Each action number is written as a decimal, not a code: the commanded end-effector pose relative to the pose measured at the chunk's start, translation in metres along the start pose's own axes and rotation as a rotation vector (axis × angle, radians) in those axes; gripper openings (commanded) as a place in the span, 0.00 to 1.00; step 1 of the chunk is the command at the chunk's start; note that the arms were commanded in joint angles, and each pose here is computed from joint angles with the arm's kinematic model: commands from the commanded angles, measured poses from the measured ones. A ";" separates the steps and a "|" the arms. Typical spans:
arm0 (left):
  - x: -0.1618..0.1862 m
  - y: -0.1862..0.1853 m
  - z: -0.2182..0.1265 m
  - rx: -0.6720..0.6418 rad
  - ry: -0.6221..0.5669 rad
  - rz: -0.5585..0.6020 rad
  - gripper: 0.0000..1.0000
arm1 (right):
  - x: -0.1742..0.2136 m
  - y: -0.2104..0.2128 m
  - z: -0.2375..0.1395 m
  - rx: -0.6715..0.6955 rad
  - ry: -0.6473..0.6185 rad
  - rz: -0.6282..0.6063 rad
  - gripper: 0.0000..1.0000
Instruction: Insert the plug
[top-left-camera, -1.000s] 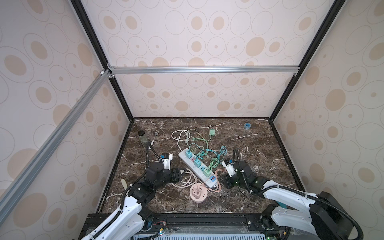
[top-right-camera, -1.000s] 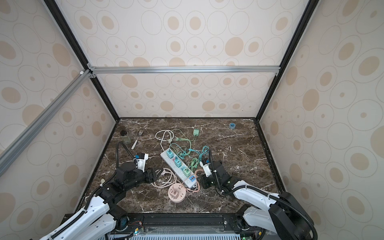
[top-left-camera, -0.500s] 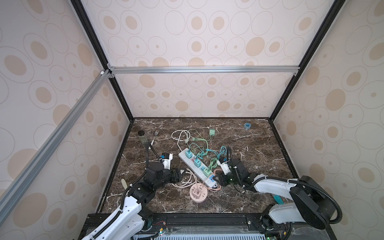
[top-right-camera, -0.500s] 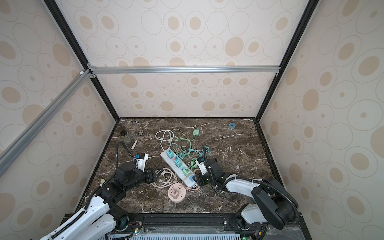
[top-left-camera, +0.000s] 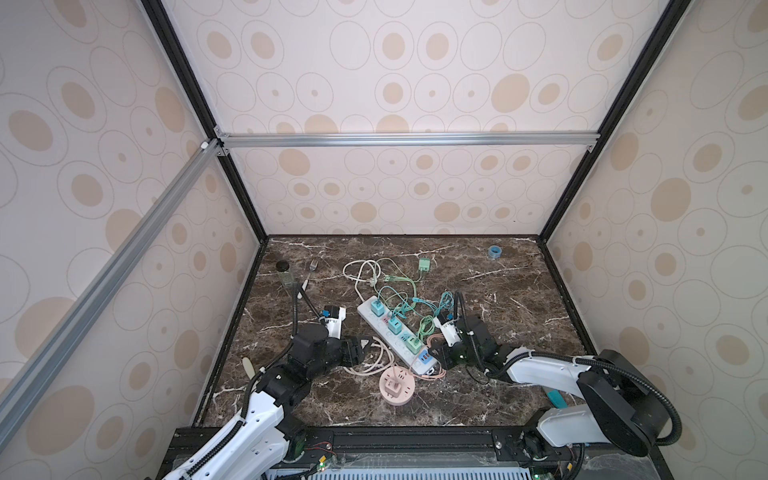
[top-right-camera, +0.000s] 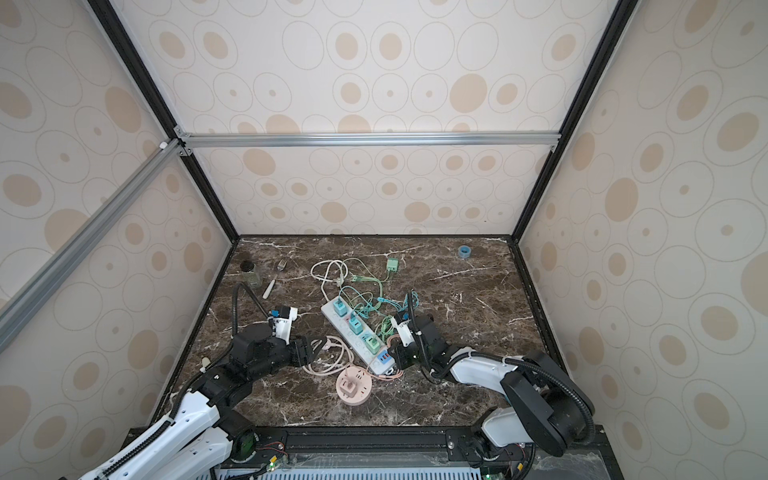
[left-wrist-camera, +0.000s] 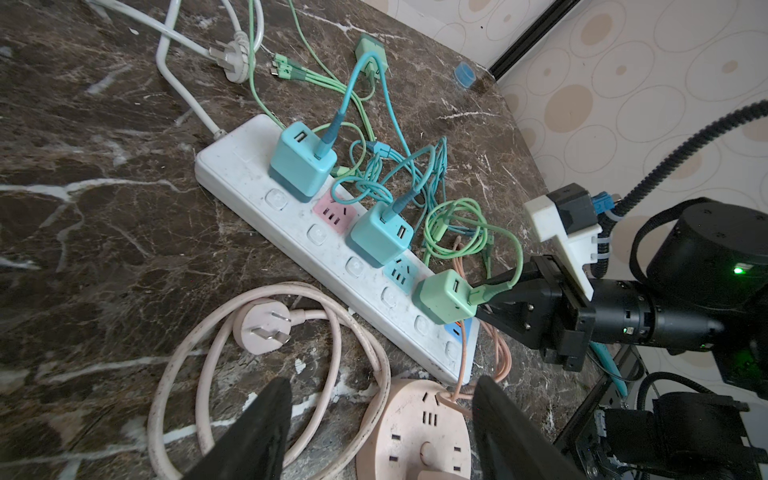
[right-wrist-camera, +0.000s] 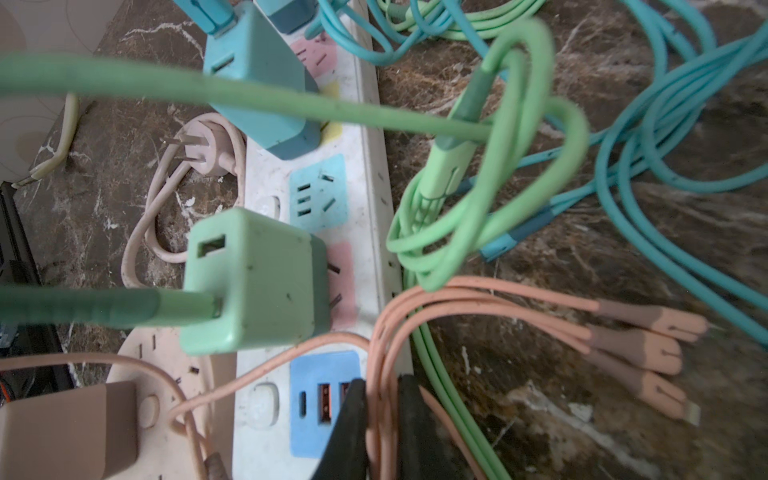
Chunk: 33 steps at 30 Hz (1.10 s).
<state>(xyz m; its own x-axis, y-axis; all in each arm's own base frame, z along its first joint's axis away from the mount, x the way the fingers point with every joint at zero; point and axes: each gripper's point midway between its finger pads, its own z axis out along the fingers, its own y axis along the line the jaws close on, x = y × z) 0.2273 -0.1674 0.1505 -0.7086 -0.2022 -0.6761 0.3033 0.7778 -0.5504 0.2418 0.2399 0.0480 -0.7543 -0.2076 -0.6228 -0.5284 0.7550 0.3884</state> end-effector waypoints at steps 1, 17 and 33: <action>-0.009 -0.002 -0.003 0.004 -0.024 0.020 0.69 | -0.003 0.004 -0.009 -0.005 -0.011 -0.008 0.07; -0.013 0.007 -0.005 -0.040 -0.063 0.001 0.72 | -0.045 0.042 -0.102 0.003 -0.146 -0.144 0.00; -0.039 0.041 -0.039 -0.285 -0.190 -0.041 0.76 | -0.161 0.138 -0.064 -0.109 -0.215 -0.368 0.00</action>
<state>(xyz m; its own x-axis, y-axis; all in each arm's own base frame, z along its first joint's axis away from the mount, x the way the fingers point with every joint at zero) 0.2379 -0.1177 0.1450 -0.6372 -0.2881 -0.7149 0.1033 0.8872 -0.4496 0.2557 0.3146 0.2339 -0.4596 -0.3180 -0.8293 -0.7640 0.6177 0.1865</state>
